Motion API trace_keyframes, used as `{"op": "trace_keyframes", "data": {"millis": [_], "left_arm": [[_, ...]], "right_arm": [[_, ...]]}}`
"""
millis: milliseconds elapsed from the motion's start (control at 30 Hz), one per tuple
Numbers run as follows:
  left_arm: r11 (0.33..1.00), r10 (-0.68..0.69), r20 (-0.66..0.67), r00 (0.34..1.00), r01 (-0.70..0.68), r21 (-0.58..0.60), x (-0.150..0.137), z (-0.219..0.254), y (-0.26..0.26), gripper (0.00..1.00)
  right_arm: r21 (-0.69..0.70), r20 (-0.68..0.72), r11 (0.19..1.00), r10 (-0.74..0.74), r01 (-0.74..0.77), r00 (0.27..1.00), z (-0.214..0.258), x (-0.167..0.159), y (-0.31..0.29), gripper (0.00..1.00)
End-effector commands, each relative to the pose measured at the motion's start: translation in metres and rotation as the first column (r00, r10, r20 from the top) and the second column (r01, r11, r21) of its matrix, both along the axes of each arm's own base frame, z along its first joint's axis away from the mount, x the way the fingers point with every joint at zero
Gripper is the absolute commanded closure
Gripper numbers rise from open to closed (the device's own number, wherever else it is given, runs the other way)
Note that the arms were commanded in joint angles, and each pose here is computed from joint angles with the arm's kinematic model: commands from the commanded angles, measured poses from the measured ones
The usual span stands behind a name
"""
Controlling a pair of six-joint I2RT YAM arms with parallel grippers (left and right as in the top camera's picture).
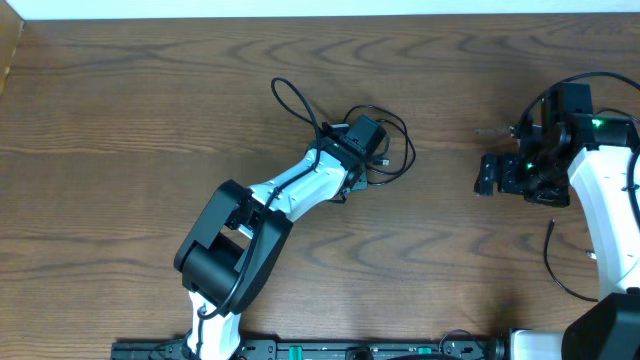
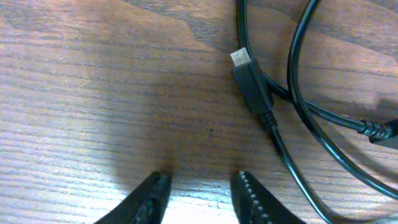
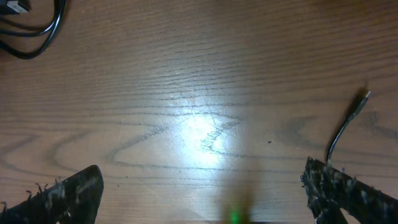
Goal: Untangle cables
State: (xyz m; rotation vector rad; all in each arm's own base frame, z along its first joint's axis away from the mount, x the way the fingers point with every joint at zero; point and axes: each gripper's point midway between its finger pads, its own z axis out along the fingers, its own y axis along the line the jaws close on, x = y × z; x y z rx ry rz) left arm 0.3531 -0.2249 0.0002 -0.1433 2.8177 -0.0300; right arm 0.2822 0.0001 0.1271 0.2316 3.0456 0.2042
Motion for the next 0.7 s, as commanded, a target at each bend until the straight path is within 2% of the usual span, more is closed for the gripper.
{"op": "trace_keyframes", "data": {"millis": [0,133,200,267,300,667], "left_arm": [[1.000,-0.004,0.074,0.997,0.004,-0.005,0.013,0.028,0.002,0.64],[0.972,-0.196,0.243,0.950,0.220,-0.077,0.036,0.078,-0.029,0.63],[0.944,-0.280,0.293,0.914,0.318,-0.090,0.040,0.092,-0.042,0.49],[0.940,-0.282,0.317,0.906,0.327,-0.097,0.043,0.097,-0.046,0.35],[0.940,-0.282,0.317,0.906,0.326,-0.097,0.044,0.096,-0.046,0.33],[0.941,-0.284,0.304,0.909,0.325,-0.093,0.056,0.055,-0.055,0.32]], "right_arm": [[-0.006,-0.005,1.000,-0.007,0.007,1.000,-0.001,-0.001,0.000,0.01],[-0.006,-0.006,1.000,-0.007,0.007,1.000,-0.001,-0.001,0.001,0.01],[-0.006,-0.006,1.000,-0.007,0.007,1.000,-0.001,-0.001,0.001,0.01],[-0.006,-0.009,1.000,-0.007,0.006,1.000,-0.001,-0.002,0.001,0.01],[-0.005,-0.012,1.000,-0.007,0.006,1.000,-0.001,-0.003,0.001,0.01],[-0.004,-0.033,1.000,-0.007,0.007,0.999,-0.002,-0.008,0.001,0.01]]}}
